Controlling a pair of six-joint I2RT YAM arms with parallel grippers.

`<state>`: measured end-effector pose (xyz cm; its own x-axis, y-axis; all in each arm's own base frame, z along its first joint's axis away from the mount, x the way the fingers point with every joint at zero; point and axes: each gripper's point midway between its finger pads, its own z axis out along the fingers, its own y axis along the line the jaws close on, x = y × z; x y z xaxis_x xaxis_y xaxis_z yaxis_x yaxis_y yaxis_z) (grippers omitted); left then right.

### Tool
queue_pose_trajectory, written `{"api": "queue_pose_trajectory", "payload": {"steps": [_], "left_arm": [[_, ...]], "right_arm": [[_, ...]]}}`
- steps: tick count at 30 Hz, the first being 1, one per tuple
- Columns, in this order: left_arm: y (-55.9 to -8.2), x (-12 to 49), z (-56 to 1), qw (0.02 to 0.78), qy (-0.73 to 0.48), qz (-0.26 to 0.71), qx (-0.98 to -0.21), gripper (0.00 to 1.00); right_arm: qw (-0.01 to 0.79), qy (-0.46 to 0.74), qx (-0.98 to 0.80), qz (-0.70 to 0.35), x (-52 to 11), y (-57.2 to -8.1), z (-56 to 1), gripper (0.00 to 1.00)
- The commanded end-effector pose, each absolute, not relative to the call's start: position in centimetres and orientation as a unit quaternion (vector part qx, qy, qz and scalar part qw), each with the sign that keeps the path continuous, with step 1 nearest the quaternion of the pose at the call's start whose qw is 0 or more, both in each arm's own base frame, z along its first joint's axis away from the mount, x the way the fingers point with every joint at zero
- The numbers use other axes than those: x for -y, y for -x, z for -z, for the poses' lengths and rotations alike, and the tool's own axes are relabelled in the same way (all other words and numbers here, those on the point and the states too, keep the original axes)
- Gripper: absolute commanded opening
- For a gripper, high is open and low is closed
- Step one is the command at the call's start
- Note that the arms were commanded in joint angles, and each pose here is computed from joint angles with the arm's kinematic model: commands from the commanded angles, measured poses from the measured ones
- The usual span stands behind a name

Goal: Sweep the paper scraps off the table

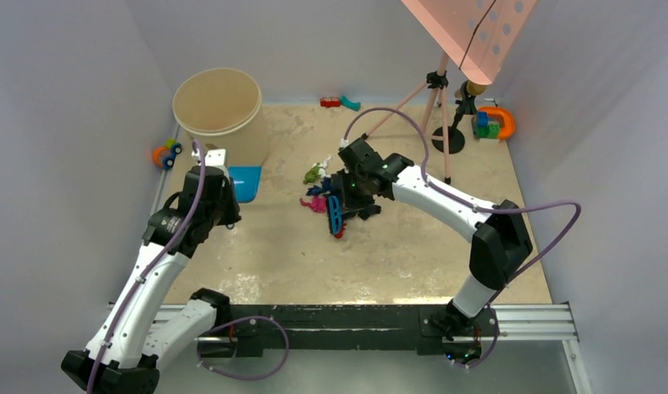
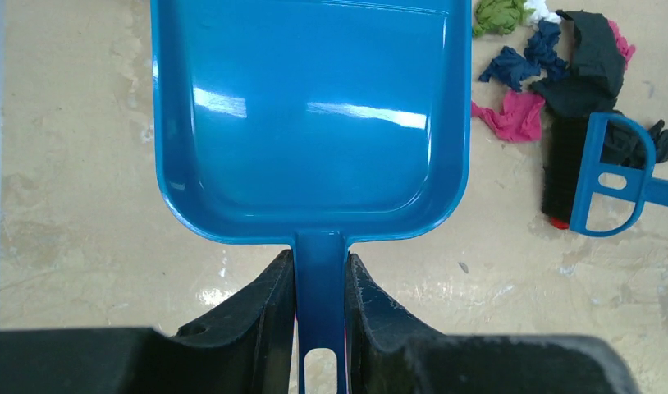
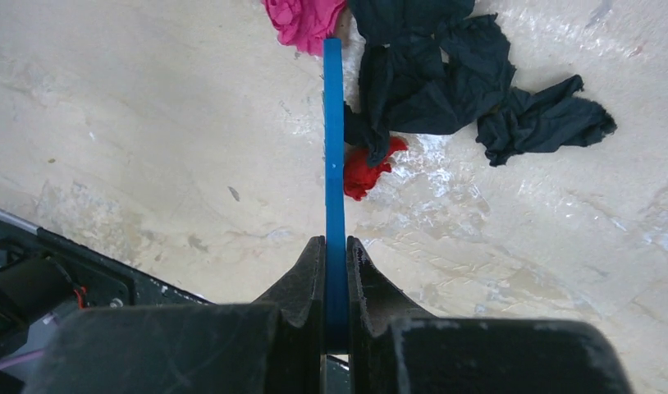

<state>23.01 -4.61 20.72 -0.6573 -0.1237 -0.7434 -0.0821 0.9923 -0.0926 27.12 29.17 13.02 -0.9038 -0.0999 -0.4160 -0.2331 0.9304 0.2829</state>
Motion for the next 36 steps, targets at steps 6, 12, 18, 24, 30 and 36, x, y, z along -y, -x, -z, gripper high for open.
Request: {"api": "queue_pose_trajectory", "payload": {"steps": [6, 12, 18, 24, 30, 36], "left_arm": [[-23.1, 5.5, -21.7, 0.419, 0.043, 0.052, -0.905, 0.00], [-23.3, 6.0, -21.4, 0.413, 0.032, 0.060, -0.908, 0.00], [-23.4, 6.6, -20.2, 0.387, 0.024, 0.064, -0.920, 0.00], [-23.7, 6.7, -19.7, 0.375, 0.021, 0.061, -0.925, 0.00], [-23.6, 8.7, -17.7, 0.323, -0.007, 0.097, -0.941, 0.00], [-22.9, 10.6, -15.4, 0.248, -0.017, 0.123, -0.961, 0.00]], "right_arm": [[0.306, 0.118, -0.902, -0.279, -31.6, -29.6, -22.7, 0.00], [0.329, 0.031, -0.883, -0.333, -32.8, -35.1, -24.6, 0.00], [0.282, -0.063, -0.877, -0.383, -35.4, -40.0, -21.3, 0.00], [0.230, -0.130, -0.896, -0.357, -36.3, -42.4, -15.0, 0.00], [0.188, -0.181, -0.932, -0.251, -31.7, -40.6, -11.0, 0.00], [0.227, -0.163, -0.934, -0.225, -27.3, -38.0, -13.7, 0.00]]}}
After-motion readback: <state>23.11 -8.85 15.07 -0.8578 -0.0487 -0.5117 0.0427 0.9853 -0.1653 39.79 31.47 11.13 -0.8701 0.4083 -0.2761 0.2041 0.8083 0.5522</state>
